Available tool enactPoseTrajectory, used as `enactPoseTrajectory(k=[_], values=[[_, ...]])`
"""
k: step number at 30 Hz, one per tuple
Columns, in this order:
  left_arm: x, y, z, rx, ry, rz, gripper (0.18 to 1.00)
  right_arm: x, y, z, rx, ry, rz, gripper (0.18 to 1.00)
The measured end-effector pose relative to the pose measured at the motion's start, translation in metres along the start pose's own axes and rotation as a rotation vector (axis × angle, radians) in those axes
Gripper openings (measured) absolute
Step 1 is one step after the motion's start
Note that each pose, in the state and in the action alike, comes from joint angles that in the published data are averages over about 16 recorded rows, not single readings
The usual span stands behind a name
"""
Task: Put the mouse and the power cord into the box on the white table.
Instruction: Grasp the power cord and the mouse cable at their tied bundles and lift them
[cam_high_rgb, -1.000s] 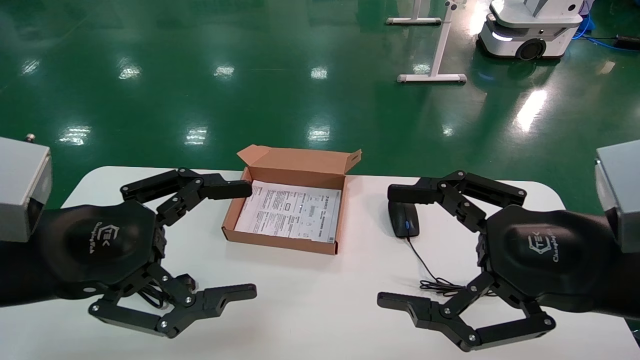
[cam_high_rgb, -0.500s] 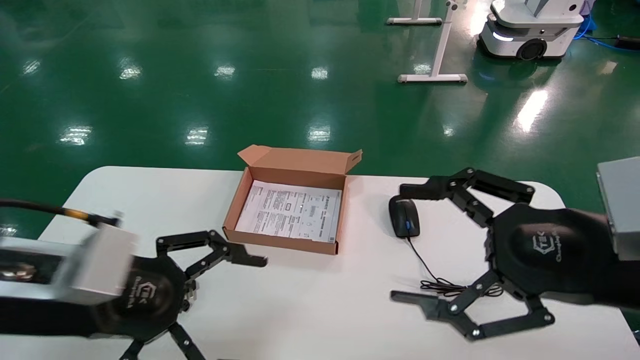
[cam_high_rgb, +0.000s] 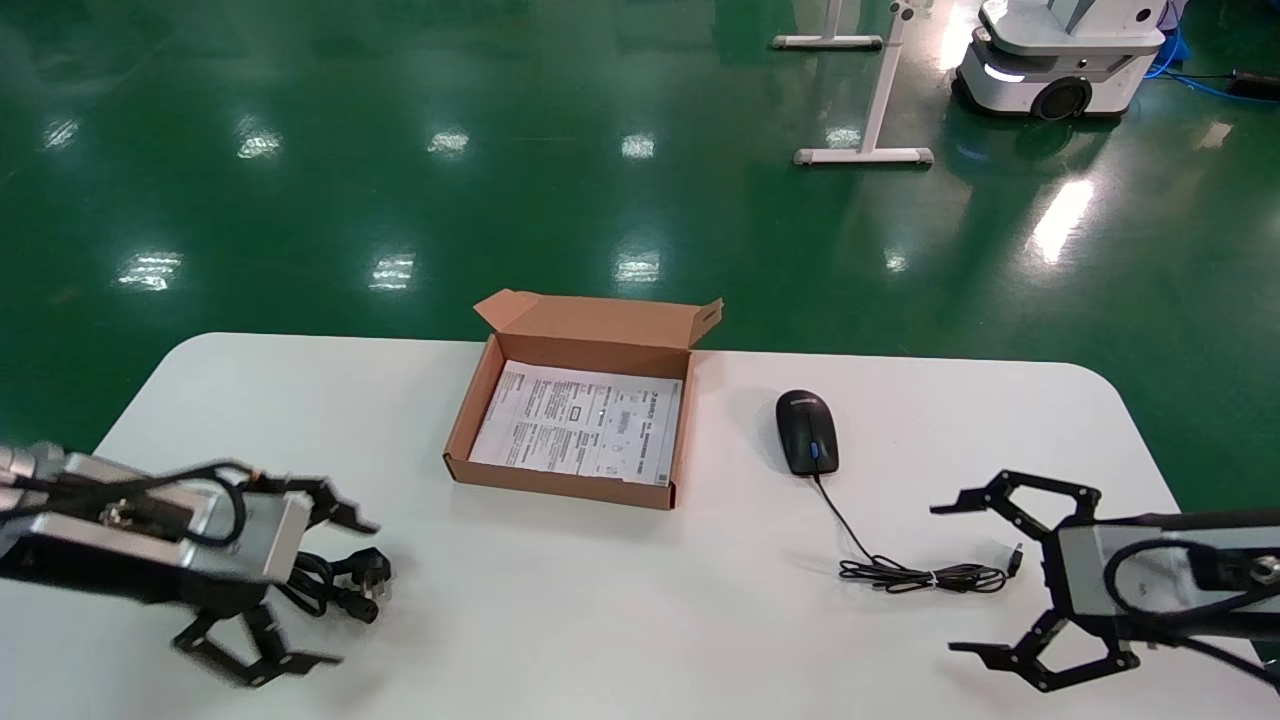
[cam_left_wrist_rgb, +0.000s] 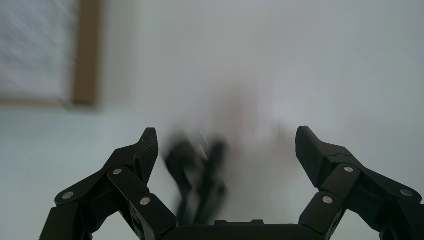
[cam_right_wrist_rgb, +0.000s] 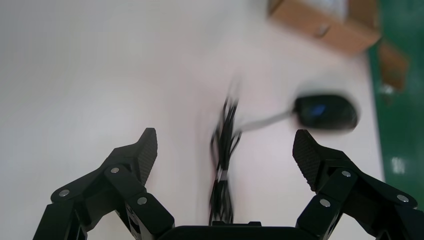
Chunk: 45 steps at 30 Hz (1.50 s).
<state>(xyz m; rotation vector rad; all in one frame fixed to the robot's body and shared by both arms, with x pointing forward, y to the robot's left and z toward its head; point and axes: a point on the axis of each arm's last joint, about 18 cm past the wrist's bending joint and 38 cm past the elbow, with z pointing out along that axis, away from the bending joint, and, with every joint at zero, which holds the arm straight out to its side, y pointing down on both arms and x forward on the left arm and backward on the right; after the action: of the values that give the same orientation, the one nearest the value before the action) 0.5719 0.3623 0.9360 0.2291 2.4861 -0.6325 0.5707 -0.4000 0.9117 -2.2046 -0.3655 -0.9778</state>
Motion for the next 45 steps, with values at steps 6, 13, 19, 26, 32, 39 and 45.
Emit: enactPoseTrajectory(k=[6,13,19,26,32,39,45], values=[[-0.011,0.026,0.0,-0.119,0.032,0.002,1.0,0.004,0.026,0.007,-0.085,-0.035,-0.049,1.001],[-0.023,0.043,-0.001,-0.182,0.05,-0.014,1.0,0.011,0.041,0.019,-0.124,-0.052,-0.075,1.001],[-0.029,0.057,0.0,-0.218,0.063,-0.03,1.0,0.017,0.048,0.031,-0.145,-0.059,-0.088,1.001],[-0.03,0.073,0.003,-0.241,0.065,-0.055,1.0,0.019,0.054,0.045,-0.158,-0.063,-0.078,1.001],[-0.032,0.081,0.004,-0.244,0.045,-0.079,1.0,0.018,0.056,0.054,-0.157,-0.067,-0.038,1.001],[-0.035,0.085,0.006,-0.242,0.021,-0.099,0.997,0.012,0.059,0.06,-0.155,-0.076,0.011,0.994],[-0.037,0.086,0.007,-0.243,0.012,-0.106,0.979,0.01,0.06,0.061,-0.157,-0.082,0.023,0.966]])
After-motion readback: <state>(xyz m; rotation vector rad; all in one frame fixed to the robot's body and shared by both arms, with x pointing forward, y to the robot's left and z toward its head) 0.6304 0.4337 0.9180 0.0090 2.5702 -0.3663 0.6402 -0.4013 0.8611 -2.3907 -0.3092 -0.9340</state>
